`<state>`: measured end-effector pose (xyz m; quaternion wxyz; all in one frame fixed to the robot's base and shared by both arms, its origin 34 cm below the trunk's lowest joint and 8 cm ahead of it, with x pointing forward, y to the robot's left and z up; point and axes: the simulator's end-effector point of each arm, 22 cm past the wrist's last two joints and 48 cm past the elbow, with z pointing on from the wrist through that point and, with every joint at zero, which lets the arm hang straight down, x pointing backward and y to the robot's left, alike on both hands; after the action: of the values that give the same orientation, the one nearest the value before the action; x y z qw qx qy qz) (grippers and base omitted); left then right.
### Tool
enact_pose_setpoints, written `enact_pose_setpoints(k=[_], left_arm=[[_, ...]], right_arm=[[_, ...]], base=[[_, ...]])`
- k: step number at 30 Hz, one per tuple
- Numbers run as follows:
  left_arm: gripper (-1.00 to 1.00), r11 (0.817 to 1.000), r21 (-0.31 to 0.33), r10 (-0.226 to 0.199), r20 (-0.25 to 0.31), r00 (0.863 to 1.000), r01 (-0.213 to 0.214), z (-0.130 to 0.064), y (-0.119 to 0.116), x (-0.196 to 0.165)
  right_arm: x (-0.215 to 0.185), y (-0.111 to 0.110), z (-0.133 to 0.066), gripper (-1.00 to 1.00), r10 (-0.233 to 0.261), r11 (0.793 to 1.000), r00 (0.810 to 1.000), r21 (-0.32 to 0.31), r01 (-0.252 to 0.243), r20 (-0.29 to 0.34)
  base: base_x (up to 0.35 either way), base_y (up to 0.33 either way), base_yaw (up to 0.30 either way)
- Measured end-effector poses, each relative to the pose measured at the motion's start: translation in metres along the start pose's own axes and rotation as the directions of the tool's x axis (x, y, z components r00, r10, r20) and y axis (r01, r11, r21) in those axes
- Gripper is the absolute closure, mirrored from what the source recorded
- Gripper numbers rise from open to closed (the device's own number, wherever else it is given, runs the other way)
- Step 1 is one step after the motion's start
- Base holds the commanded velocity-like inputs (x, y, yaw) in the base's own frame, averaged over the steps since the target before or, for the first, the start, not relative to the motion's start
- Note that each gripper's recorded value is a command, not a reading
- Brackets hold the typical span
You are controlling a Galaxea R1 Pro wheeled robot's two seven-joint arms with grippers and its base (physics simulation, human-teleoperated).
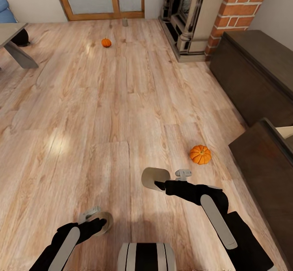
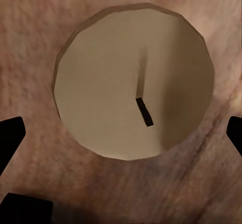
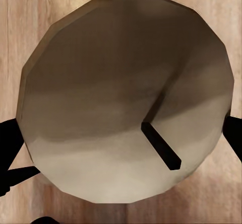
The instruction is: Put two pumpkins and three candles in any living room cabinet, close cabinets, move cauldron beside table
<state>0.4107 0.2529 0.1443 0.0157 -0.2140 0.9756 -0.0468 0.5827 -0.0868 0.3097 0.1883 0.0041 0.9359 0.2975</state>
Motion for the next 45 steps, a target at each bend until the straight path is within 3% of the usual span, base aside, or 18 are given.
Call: enact_pose_setpoints(k=[13, 17, 18, 19, 22, 45], left_arm=[[-1.0, 1.0, -0.007, -0.001, -0.019, 1.0, 0.0, 0.007, 0.002, 0.007], [-1.0, 1.0, -0.008, 0.0, -0.019, 1.0, 0.0, 0.007, 0.002, 0.007], [-1.0, 1.0, -0.008, 0.0, -0.019, 1.0, 0.0, 0.007, 0.002, 0.008], [-1.0, 1.0, -0.008, 0.0, -0.019, 1.0, 0.0, 0.007, 0.002, 0.008], [-1.0, 1.0, -0.007, 0.002, -0.021, 1.0, -0.002, 0.007, 0.002, 0.008], [-1.0, 1.0, -0.006, 0.011, -0.022, 1.0, -0.011, 0.007, 0.001, 0.009]], right_arm=[[0.008, -0.003, 0.006, 1.0, 0.016, 1.0, 1.0, -0.012, -0.016, -0.02], [0.007, 0.02, 0.004, 1.0, 0.018, 0.994, 1.0, -0.112, -0.02, -0.019], [0.006, 0.036, 0.001, 1.0, 0.023, 0.981, 1.0, -0.19, -0.026, -0.017], [0.005, 0.044, -0.001, 1.0, 0.03, 0.973, 0.999, -0.229, -0.033, -0.017], [0.005, 0.05, -0.003, 1.0, 0.022, 0.966, 1.0, -0.259, -0.025, -0.015], [0.004, 0.051, -0.002, 1.0, 0.012, 0.965, 1.0, -0.263, -0.013, -0.006]], base=[[0.0, 0.0, 0.0], [0.0, 0.0, 0.0], [0.0, 0.0, 0.0], [0.005, 0.0, 0.0], [0.072, 0.0, 0.0], [0.078, 0.01, 0.0]])
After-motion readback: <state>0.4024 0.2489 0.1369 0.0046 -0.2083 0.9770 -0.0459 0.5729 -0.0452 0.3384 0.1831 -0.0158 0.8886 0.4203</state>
